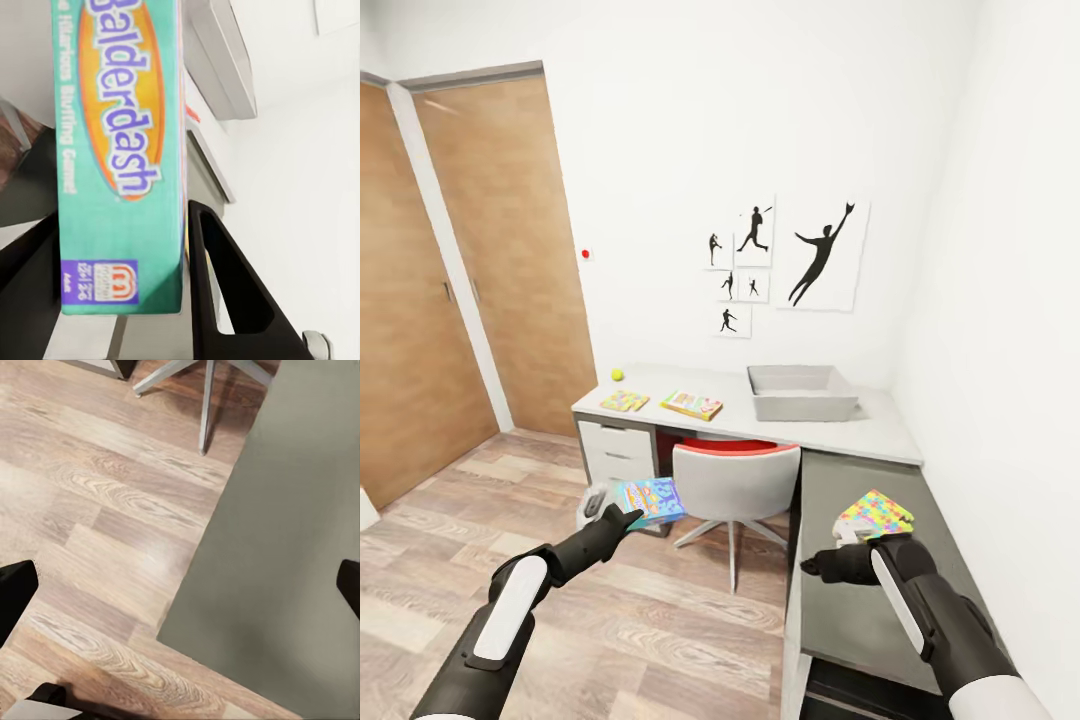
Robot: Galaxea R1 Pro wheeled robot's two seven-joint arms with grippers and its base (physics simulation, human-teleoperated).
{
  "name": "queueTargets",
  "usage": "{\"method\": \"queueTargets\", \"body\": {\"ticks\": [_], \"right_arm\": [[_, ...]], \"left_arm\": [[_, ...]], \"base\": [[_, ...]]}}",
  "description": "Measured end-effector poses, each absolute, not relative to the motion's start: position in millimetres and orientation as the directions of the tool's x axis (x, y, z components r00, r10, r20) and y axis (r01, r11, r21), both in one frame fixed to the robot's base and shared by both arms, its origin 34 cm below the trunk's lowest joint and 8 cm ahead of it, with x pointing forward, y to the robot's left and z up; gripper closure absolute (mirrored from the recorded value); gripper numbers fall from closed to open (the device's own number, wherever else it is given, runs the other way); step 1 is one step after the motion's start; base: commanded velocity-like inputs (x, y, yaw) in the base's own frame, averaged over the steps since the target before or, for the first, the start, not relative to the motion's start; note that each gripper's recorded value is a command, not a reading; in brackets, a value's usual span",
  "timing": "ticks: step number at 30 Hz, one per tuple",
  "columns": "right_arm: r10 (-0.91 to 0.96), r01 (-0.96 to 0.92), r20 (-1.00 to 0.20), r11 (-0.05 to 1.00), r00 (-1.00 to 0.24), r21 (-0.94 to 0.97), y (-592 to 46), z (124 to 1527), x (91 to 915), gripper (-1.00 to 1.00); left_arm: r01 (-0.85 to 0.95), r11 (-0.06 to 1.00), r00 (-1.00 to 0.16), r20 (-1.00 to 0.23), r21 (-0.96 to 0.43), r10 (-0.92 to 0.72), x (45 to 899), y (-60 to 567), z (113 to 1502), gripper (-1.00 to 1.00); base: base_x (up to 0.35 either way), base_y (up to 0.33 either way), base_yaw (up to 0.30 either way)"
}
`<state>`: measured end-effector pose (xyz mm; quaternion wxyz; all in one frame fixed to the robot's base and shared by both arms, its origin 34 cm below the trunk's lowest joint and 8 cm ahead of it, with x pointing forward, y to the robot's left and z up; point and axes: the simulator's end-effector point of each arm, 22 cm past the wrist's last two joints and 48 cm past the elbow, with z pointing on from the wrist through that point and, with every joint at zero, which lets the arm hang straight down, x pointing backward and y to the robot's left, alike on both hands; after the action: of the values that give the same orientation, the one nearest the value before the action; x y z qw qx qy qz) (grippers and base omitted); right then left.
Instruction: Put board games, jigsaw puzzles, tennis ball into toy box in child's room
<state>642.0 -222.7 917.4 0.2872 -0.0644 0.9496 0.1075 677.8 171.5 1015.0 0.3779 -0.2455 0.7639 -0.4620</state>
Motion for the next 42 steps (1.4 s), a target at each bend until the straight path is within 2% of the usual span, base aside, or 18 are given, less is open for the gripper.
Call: {"method": "queueTargets", "body": {"ticks": [35, 42], "right_arm": [[-0.061, -0.184, -0.559, 0.969, -0.827, 0.167, -222.7, 917.3, 641.8, -1.00], [-0.061, -0.184, -0.559, 0.969, -0.827, 0.167, -223.1, 917.3, 641.8, -1.00]], "left_arm": [[-0.025, 0.453, -0.593, -0.352, -0.891, -0.724, 678.0, 171.2, 1015.5, 1.00], [-0.025, 0.452, -0.594, -0.351, -0.891, -0.724, 678.0, 170.9, 1015.6, 1.00]], "base": [[0.000, 0.000, 0.295], [0.004, 0.000, 0.182]]}}
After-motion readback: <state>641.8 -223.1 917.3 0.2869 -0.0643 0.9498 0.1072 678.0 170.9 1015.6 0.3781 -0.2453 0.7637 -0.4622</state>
